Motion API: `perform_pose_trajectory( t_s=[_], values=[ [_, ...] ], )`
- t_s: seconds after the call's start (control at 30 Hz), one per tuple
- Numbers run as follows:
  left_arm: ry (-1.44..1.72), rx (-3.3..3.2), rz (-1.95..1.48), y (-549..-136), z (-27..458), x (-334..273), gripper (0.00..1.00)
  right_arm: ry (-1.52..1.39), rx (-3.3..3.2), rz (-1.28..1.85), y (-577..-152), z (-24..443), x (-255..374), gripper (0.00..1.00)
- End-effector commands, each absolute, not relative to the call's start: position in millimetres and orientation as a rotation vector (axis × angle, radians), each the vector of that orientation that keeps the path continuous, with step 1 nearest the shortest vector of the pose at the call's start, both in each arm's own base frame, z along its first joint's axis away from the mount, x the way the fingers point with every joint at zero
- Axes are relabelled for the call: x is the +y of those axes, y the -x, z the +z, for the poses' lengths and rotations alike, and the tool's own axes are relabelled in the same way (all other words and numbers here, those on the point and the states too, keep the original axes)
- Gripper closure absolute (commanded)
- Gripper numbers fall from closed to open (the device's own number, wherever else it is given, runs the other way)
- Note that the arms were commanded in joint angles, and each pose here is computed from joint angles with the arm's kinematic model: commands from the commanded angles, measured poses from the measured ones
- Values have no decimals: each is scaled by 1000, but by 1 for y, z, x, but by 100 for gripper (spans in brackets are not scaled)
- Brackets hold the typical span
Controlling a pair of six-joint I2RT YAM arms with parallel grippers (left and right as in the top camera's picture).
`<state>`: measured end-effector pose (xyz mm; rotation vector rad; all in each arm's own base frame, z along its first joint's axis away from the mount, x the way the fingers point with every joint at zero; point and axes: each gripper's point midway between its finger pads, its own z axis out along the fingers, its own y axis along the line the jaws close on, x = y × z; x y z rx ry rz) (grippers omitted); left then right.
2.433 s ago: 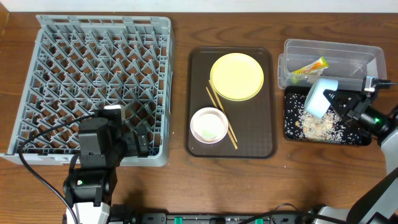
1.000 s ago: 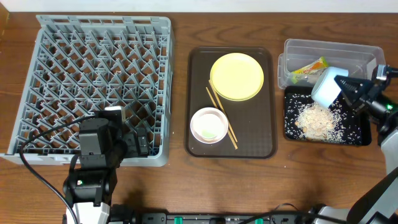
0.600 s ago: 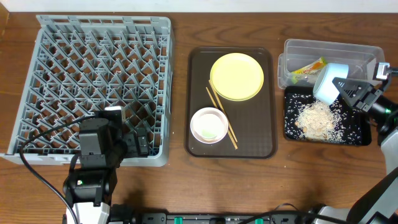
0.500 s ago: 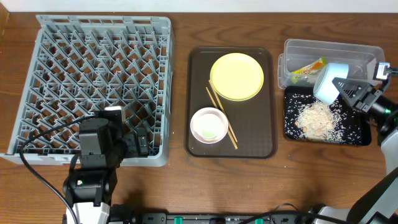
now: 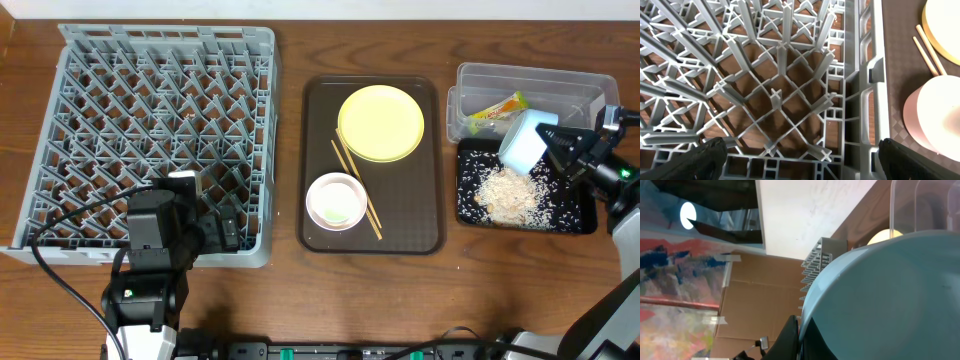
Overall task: Sort waste into correct bins and load items into the dishwasher
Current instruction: 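Tilt the bowl to pour the rice onto the black tray, then carry the emptied bowl back and set it on the yellow plate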
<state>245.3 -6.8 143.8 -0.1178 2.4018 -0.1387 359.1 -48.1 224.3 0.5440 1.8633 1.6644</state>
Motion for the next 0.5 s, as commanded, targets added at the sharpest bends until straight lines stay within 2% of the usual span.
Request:
perform_pose_trajectory(
  t_s=[0.0,0.47],
  values=[
    [123,2376,-143,-249,155,-7,1,-539,1858,1667,-358,226,-50,99],
    [123,2375,-143,-249,155,-7,1,-355,1950,1773,-368,235,20,99]
  ],
)
